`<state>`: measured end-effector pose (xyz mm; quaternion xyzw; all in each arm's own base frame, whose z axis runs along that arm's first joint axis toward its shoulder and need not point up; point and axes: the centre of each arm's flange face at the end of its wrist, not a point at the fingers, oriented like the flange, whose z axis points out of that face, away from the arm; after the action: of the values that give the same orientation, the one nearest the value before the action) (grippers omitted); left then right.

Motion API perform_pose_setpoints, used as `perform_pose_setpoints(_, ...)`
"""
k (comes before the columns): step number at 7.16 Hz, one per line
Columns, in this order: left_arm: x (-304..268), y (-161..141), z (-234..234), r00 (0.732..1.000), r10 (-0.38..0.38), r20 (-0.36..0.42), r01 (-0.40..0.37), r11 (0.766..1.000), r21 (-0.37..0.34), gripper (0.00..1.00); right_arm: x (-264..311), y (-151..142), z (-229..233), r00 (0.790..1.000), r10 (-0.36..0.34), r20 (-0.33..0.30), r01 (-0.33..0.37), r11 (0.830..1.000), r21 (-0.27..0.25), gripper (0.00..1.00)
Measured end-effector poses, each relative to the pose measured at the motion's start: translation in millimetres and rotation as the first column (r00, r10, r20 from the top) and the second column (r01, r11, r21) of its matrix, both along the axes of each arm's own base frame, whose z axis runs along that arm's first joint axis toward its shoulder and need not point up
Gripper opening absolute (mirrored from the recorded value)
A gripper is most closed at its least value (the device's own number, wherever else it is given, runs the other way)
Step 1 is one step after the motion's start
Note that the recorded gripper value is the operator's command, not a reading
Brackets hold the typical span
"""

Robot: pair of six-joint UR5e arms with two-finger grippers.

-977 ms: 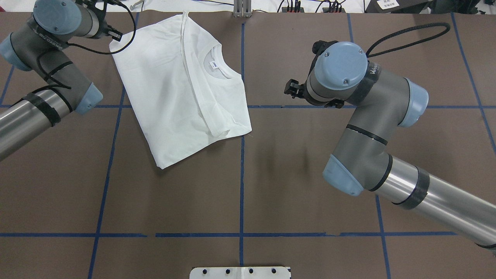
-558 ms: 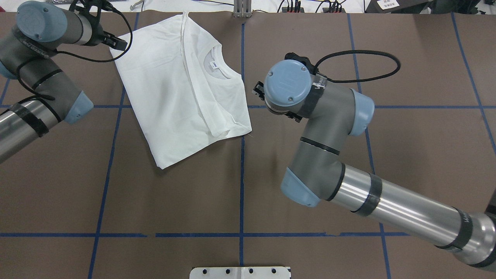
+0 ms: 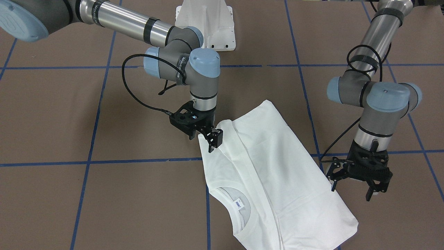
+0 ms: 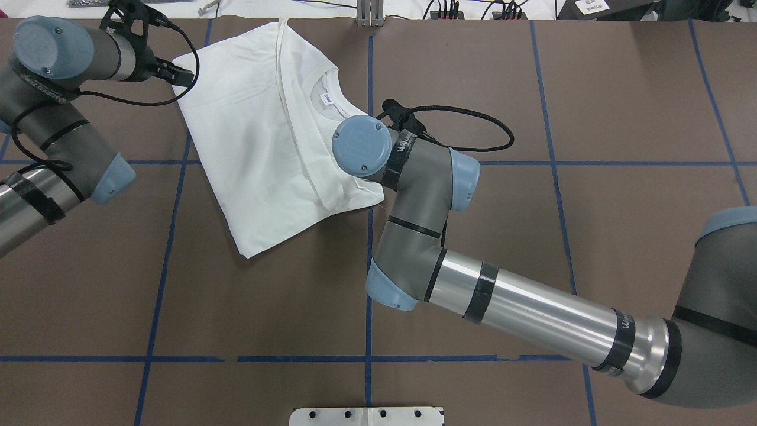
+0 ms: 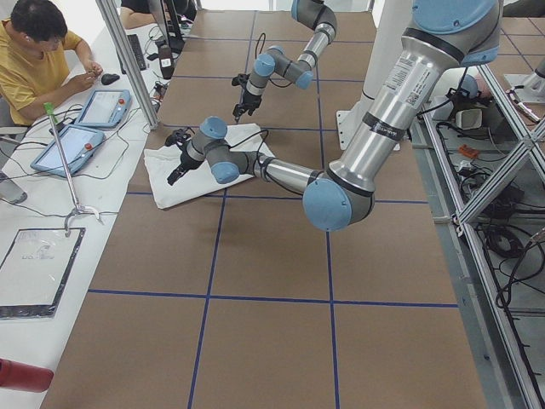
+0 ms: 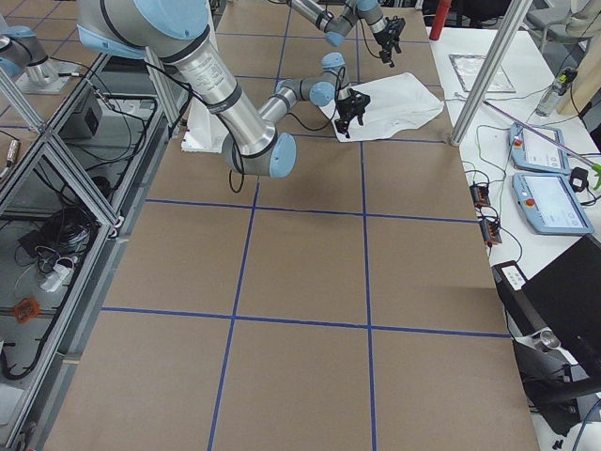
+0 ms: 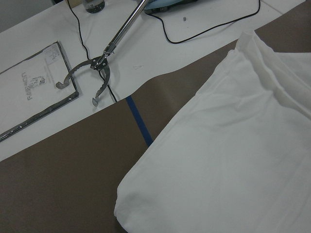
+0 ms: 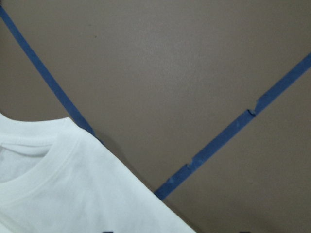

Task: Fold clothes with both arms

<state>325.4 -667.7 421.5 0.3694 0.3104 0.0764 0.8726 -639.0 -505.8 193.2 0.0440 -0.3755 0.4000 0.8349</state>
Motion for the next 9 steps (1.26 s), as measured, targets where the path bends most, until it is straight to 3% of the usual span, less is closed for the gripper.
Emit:
perform_pose_setpoints(2,11,7,-3,1.0,0.003,-0.021,-0.003,1.0,-0.012,1.0,-19,22,2,1.0,-0.014,-0.003,0.014,1.0,-0.002,0.69)
perform_pose_setpoints(5,11,13,6,1.0,0.005,-0.026,-0.006,1.0,-0.011,1.0,-26,28,13,0.998,-0.029,-0.054,0.029,1.0,-0.007,0.61)
perform_pose_setpoints(7,10,15,11,1.0,0.006,-0.028,-0.006,1.0,-0.01,1.0,-27,28,15,0.996,-0.04,-0.074,0.039,0.999,-0.007,0.0)
perform_pose_setpoints(9,8,19,17,0.999,0.006,-0.033,-0.006,1.0,-0.003,1.0,-27,28,11,0.997,-0.038,-0.07,0.038,0.999,-0.006,0.0)
